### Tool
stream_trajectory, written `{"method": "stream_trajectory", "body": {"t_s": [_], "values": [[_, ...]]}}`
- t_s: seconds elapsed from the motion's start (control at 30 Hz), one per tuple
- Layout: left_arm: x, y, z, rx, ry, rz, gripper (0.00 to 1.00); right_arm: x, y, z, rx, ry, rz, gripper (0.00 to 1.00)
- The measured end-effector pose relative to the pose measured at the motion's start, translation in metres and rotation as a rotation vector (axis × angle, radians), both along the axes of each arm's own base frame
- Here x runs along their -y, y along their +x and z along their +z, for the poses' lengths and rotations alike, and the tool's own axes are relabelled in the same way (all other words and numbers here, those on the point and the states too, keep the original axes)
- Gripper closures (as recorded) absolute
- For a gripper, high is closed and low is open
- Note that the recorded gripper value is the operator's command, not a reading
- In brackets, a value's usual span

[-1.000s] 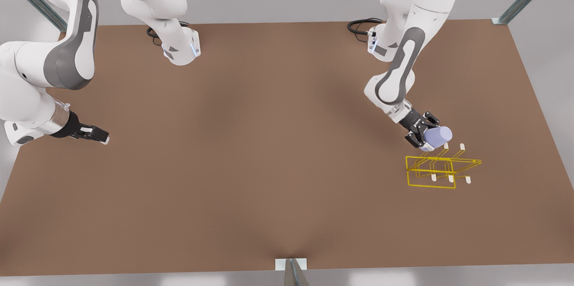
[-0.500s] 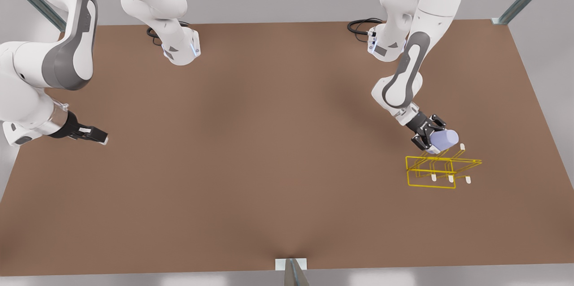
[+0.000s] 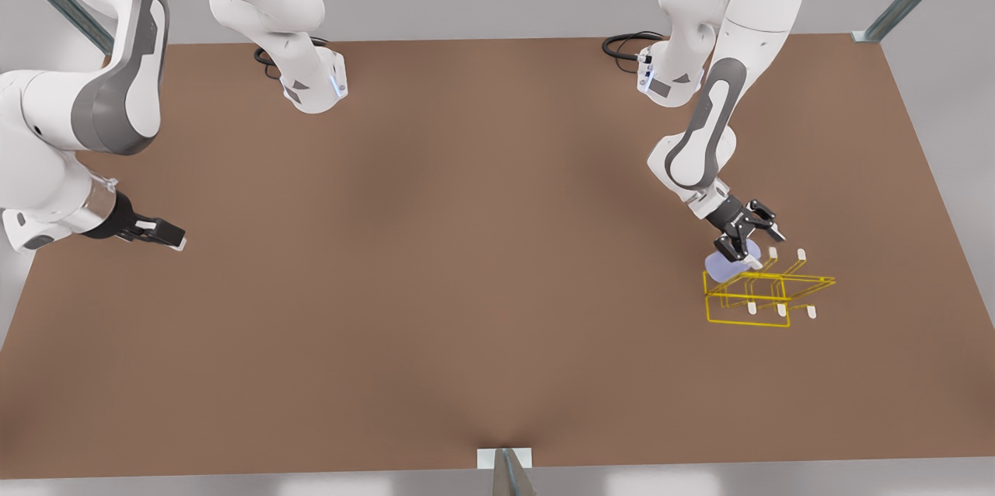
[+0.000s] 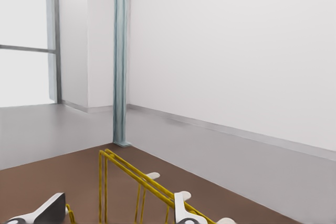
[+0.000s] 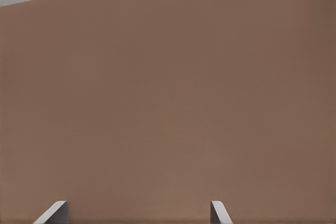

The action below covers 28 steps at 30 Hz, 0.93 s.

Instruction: Place the cup on the cup holder

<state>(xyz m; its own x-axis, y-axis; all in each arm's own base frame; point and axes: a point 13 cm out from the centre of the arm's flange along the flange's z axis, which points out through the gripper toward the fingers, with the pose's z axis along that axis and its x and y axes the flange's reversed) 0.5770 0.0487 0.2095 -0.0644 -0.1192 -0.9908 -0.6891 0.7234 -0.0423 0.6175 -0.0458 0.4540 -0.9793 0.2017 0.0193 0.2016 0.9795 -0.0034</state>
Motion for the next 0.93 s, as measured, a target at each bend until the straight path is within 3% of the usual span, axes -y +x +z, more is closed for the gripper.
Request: {"method": "stream_trajectory", "body": {"t_s": [0.13,0.2,0.33,0.4,0.43,0.5,0.57,0.7,0.93], "values": [[0.004,0.006,0.024,0.027,-0.059,-0.007,0.00,0.003,-0.001,-0.001,-0.003,0.000,-0.005,0.00],[-0.005,0.005,0.052,0.037,-0.205,0.043,0.00,0.003,-0.001,-0.002,-0.006,0.000,-0.004,0.00],[-0.031,-0.011,-0.007,-0.121,-0.550,0.178,0.00,0.003,-0.001,-0.002,-0.006,0.000,-0.004,0.00],[0.008,0.030,-0.010,-0.078,-0.750,0.261,0.00,0.003,-0.001,-0.003,-0.006,-0.001,-0.004,0.00],[0.070,0.064,0.024,-0.012,-0.889,0.273,0.00,0.003,-0.001,-0.003,-0.006,-0.001,-0.004,0.00],[0.186,0.122,0.164,0.146,-1.205,0.331,0.00,0.004,-0.001,-0.003,-0.007,-0.001,-0.005,0.00],[0.189,0.121,0.237,0.138,-1.424,0.521,0.00,0.004,-0.001,-0.003,-0.007,-0.002,-0.004,0.00],[0.107,0.083,0.228,-0.155,-1.502,0.773,0.00,0.004,-0.001,-0.003,-0.007,-0.002,-0.005,0.00],[0.135,0.051,0.197,-0.822,-1.273,0.438,0.00,0.003,-0.001,-0.003,-0.008,-0.002,-0.003,0.00]]}}
